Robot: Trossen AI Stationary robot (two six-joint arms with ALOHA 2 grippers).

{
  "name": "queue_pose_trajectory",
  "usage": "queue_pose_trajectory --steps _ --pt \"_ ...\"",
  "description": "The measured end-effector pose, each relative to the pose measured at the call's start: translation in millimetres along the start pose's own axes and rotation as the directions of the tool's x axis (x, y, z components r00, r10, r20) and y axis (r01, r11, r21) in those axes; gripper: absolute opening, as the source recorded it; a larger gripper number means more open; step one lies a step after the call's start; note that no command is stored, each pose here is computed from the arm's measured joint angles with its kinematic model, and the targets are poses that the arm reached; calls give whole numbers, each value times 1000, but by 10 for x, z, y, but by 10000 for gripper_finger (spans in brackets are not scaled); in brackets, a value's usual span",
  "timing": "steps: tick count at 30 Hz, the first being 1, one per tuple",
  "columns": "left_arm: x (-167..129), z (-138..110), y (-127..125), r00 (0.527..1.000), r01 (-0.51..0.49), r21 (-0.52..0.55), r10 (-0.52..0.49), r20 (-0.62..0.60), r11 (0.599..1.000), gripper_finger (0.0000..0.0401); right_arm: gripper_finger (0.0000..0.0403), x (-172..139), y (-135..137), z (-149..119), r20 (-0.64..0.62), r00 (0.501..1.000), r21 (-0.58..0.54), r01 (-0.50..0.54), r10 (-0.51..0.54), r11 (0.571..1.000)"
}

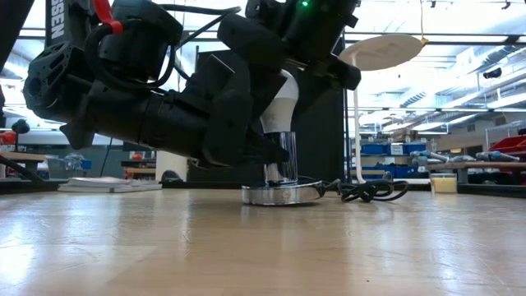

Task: Screw lightbulb
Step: Remove the lightbulb from the silver lamp

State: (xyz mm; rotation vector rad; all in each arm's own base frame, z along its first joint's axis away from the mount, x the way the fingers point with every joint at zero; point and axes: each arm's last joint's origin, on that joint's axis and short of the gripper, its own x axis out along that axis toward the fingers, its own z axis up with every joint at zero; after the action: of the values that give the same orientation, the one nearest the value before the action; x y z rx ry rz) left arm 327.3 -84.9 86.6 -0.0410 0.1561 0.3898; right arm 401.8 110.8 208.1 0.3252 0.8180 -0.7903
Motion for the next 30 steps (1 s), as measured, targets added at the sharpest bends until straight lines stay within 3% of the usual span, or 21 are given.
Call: queue_pose_trajectory --steps 3,9,13,16,19,22,26,30 --pt "0 -1 0 1000 0 1 0 -1 1000 188 245 0 -1 -6 -15 1000 -10 -6 5 1000" --pt "-1 -13 -1 1000 3 13 -3 -11 1000 188 250 -6 -4 -16 -69 997 -82 -35 29 996" --pt "2 -27 -6 999 23 37 -22 -29 999 188 260 -32 -54 23 -131 990 -197 -76 51 977" --pt "1 -27 -10 998 47 59 -45 -36 997 188 245 -53 -101 84 -182 980 -321 -140 84 937" --pt "-1 -31 -17 996 75 61 -73 -42 995 188 228 -40 -157 152 -259 957 -438 -236 130 867" --pt "-4 -32 -25 993 111 73 -108 -47 991 188 219 -5 -209 217 -360 912 -527 -374 198 763" --pt "-8 -35 -40 986 161 76 -157 -56 984 188 213 81 -296 303 -477 837 -598 -532 268 599" --pt "-7 -39 -44 981 186 76 -181 -62 980 188 202 178 -416 391 -533 799 -688 -601 278 407"
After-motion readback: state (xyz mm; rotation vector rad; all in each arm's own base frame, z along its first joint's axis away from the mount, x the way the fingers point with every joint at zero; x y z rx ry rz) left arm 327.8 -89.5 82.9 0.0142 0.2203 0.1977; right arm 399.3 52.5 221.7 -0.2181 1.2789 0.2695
